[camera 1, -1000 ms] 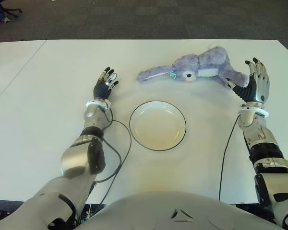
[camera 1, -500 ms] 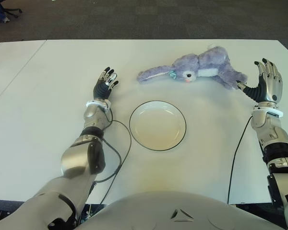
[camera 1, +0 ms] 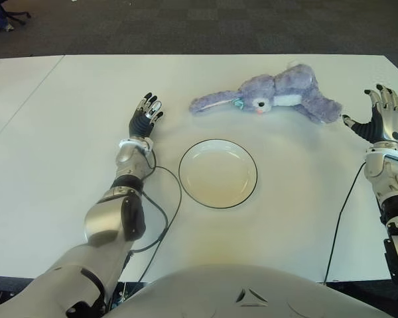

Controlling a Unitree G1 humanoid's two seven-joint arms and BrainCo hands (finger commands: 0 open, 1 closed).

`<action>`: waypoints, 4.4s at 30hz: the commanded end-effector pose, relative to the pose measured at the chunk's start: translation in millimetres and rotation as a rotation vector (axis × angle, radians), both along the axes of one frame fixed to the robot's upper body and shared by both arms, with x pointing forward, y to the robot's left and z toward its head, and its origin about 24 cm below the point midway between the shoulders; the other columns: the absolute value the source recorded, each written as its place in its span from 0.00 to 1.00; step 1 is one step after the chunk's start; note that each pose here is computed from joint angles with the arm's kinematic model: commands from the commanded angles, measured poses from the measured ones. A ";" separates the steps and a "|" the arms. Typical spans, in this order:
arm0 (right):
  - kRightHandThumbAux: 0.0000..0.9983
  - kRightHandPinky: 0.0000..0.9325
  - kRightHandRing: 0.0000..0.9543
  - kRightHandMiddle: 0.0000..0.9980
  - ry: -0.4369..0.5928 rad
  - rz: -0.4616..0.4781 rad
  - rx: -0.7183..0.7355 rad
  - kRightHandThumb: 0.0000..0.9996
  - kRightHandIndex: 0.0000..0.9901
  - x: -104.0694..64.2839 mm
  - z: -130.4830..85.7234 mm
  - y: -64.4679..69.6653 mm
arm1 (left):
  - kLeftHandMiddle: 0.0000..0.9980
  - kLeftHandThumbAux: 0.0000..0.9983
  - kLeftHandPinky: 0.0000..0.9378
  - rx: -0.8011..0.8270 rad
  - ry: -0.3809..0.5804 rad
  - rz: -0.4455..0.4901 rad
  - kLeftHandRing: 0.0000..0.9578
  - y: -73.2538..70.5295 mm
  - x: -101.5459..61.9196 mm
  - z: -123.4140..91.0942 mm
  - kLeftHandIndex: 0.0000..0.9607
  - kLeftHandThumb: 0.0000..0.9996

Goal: Put the doll into the plate.

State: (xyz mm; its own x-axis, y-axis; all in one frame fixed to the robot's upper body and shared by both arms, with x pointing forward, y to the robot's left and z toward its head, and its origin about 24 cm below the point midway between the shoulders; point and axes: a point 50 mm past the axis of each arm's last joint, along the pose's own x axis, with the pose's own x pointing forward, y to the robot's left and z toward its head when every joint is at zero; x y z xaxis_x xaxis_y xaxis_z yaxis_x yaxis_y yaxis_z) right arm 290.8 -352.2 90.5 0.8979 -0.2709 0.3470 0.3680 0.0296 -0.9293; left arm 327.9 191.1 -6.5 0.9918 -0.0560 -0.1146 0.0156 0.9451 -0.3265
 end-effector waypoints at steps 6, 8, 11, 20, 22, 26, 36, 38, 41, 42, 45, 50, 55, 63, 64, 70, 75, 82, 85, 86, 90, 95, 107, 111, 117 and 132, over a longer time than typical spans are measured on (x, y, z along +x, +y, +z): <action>0.61 0.00 0.00 0.00 0.037 -0.006 -0.027 0.32 0.13 2.9 3.1 -10.4 | 0.07 0.68 0.12 -0.129 0.468 -0.001 0.09 -23.1 -84.7 -94.9 0.02 0.00; 0.61 0.00 0.00 0.00 0.041 -0.010 -0.029 0.32 0.13 3.1 2.7 -11.4 | 0.07 0.68 0.13 -0.132 0.468 -0.001 0.09 -23.6 -84.8 -95.0 0.02 0.00; 0.62 0.00 0.00 0.00 0.044 -0.013 -0.031 0.33 0.13 3.4 2.2 -12.4 | 0.06 0.68 0.12 -0.135 0.469 -0.001 0.08 -23.9 -84.8 -95.1 0.02 0.00; 0.61 0.00 0.00 0.00 0.036 -0.008 -0.053 0.35 0.14 9.2 6.4 -10.6 | 0.08 0.68 0.14 -0.135 0.473 0.002 0.09 -24.8 -85.4 -95.7 0.03 0.00; 0.60 0.00 0.00 0.00 0.029 -0.003 -0.062 0.35 0.14 10.7 8.9 -9.9 | 0.08 0.67 0.13 -0.134 0.474 0.002 0.10 -25.1 -85.5 -95.8 0.03 0.00; 0.60 0.00 0.00 0.00 0.017 0.008 -0.079 0.36 0.14 14.0 14.5 -8.2 | 0.08 0.67 0.13 -0.131 0.477 0.002 0.10 -25.4 -85.3 -95.8 0.02 0.00; 0.60 0.00 0.00 0.00 -0.012 0.045 -0.106 0.36 0.13 18.6 28.8 -5.0 | 0.09 0.66 0.13 -0.119 0.479 0.000 0.10 -25.9 -85.2 -95.8 0.02 0.00; 0.60 0.00 0.00 0.00 -0.021 0.059 -0.106 0.37 0.13 18.6 31.2 -3.1 | 0.09 0.66 0.13 -0.116 0.480 -0.001 0.10 -25.9 -85.1 -95.8 0.02 0.00; 0.60 0.00 0.00 0.00 -0.042 0.090 -0.102 0.37 0.13 16.2 33.9 2.3 | 0.09 0.66 0.13 -0.114 0.481 -0.001 0.11 -25.9 -85.0 -95.8 0.02 0.00; 0.60 0.00 0.00 0.00 -0.050 0.102 -0.100 0.37 0.13 14.9 34.6 4.7 | 0.09 0.66 0.13 -0.114 0.481 -0.001 0.11 -25.9 -84.9 -95.8 0.03 0.00; 0.60 0.01 0.00 0.00 -0.083 0.148 -0.094 0.36 0.12 8.6 36.5 15.8 | 0.09 0.66 0.13 -0.111 0.481 -0.001 0.11 -25.3 -85.0 -95.8 0.03 0.00; 0.60 0.04 0.00 0.00 -0.119 0.196 -0.070 0.35 0.11 -0.3 39.5 29.5 | 0.09 0.65 0.13 -0.110 0.482 -0.002 0.10 -24.6 -85.2 -95.8 0.03 0.00; 0.59 0.04 0.00 0.00 -0.129 0.206 -0.050 0.33 0.11 -4.6 40.8 35.6 | 0.09 0.65 0.11 -0.098 0.479 -0.009 0.10 -24.0 -85.2 -95.6 0.03 0.00; 0.57 0.05 0.00 0.00 -0.157 0.232 -0.043 0.34 0.11 -8.3 45.4 46.5 | 0.09 0.64 0.11 -0.079 0.482 -0.011 0.10 -23.0 -85.1 -95.5 0.03 0.00; 0.57 0.05 0.00 0.00 -0.159 0.235 -0.043 0.34 0.11 -8.7 45.9 47.4 | 0.09 0.64 0.12 -0.079 0.482 -0.010 0.10 -23.0 -85.1 -95.6 0.03 0.00; 0.56 0.02 0.00 0.01 -0.164 0.260 -0.040 0.36 0.12 -10.7 48.1 53.6 | 0.09 0.65 0.13 -0.090 0.484 -0.008 0.10 -22.9 -85.4 -95.9 0.03 0.00; 0.55 0.01 0.00 0.01 -0.160 0.274 -0.040 0.35 0.11 -11.7 47.8 58.6 | 0.09 0.65 0.13 -0.093 0.484 -0.008 0.10 -22.7 -85.4 -95.8 0.03 0.00; 0.54 0.02 0.00 0.01 -0.140 0.287 -0.041 0.33 0.11 -12.6 43.2 66.1 | 0.09 0.65 0.13 -0.092 0.486 -0.007 0.10 -22.6 -85.5 -95.9 0.04 0.00; 0.53 0.02 0.00 0.01 -0.121 0.290 -0.038 0.33 0.12 -12.7 38.2 69.1 | 0.09 0.64 0.12 -0.090 0.489 -0.005 0.10 -22.6 -85.3 -95.9 0.04 0.00; 0.53 0.02 0.00 0.01 -0.113 0.292 -0.034 0.33 0.12 -12.3 35.1 70.2 | 0.09 0.64 0.12 -0.089 0.488 -0.005 0.10 -22.6 -85.2 -95.9 0.04 0.00; 0.53 0.03 0.00 0.01 -0.089 0.296 -0.017 0.35 0.12 -9.9 25.5 71.8 | 0.09 0.65 0.13 -0.085 0.483 -0.010 0.10 -22.7 -85.1 -95.6 0.04 0.00; 0.54 0.05 0.00 0.01 -0.064 0.294 0.001 0.37 0.14 -3.4 16.6 72.4 | 0.09 0.65 0.14 -0.085 0.483 -0.012 0.11 -22.6 -85.1 -95.6 0.04 0.00; 0.56 0.09 0.02 0.01 0.049 0.253 0.030 0.38 0.15 31.0 -8.0 72.7 | 0.09 0.65 0.13 -0.085 0.482 -0.013 0.11 -23.6 -84.7 -95.4 0.03 0.00; 0.58 0.16 0.06 0.03 0.071 0.244 0.044 0.39 0.16 35.1 -16.5 73.7 | 0.08 0.65 0.11 -0.087 0.483 -0.011 0.09 -24.0 -84.5 -95.3 0.03 0.00; 0.59 0.14 0.07 0.04 0.102 0.229 0.069 0.40 0.16 41.3 -25.9 76.5 | 0.09 0.64 0.13 -0.093 0.483 -0.009 0.10 -23.9 -85.6 -96.0 0.03 0.00; 0.60 0.16 0.07 0.03 0.145 0.188 0.114 0.43 0.16 51.1 -34.5 80.5 | 0.10 0.62 0.14 -0.106 0.475 -0.020 0.11 -24.7 -86.9 -96.4 0.04 0.00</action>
State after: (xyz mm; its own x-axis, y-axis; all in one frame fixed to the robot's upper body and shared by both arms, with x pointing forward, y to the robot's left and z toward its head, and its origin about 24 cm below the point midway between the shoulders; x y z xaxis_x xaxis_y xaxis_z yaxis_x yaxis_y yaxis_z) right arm 335.8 -281.9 59.9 0.9695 -0.1283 0.2087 0.2284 0.1655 -0.9594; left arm 328.6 187.0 -7.0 0.9898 -0.0628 -0.1275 0.0218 0.9535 -0.3005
